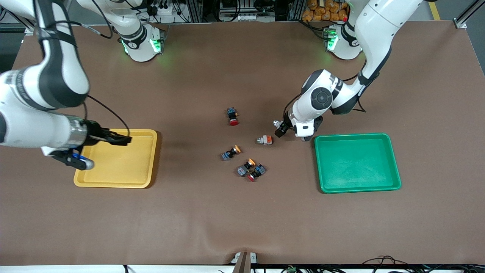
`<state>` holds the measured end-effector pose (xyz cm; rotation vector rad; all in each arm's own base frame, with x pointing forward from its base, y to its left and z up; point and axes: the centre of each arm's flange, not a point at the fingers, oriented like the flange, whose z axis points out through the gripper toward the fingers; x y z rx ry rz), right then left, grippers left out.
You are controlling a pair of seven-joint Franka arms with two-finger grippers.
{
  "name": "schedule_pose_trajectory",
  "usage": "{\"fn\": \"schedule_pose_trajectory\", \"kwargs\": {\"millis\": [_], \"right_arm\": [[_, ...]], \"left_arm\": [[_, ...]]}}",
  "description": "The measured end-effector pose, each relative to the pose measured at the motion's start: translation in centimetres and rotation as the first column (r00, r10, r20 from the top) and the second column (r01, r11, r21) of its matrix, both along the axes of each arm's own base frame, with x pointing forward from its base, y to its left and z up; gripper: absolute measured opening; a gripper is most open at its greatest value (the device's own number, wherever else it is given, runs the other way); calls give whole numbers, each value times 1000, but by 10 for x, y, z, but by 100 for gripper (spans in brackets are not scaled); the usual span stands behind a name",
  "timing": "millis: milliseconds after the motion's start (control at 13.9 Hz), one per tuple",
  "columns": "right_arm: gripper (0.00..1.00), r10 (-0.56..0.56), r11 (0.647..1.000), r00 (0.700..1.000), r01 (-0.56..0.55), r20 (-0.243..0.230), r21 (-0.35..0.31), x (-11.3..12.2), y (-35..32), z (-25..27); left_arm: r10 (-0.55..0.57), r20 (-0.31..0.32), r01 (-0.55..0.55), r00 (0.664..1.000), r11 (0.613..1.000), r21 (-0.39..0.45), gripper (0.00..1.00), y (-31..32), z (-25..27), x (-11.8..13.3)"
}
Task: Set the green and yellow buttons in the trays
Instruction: 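Lift the green button with the left gripper while the right gripper reaches buttons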
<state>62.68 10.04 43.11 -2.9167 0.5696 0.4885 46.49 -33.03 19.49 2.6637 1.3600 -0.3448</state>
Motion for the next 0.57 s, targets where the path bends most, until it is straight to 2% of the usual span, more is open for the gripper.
{"fn": "schedule_pose_trajectory", "kwargs": {"millis": [287,430,574], "right_arm": [[100,-66,997,998,65,-15,-36,-1,38,-13],[100,-137,989,990,135,-17,-65,-2,60,-20],[100,-201,975,979,197,-33,-101,-5,89,-35]], "left_arm": [[2,-12,-2,1000,1000,-14,96,-2,-18,-4],[4,-19,-4,1000,1000,-15,79,-2,-24,-4],[11,-15,-12,1000,1000,-15,55,1,-25,-1]]}}
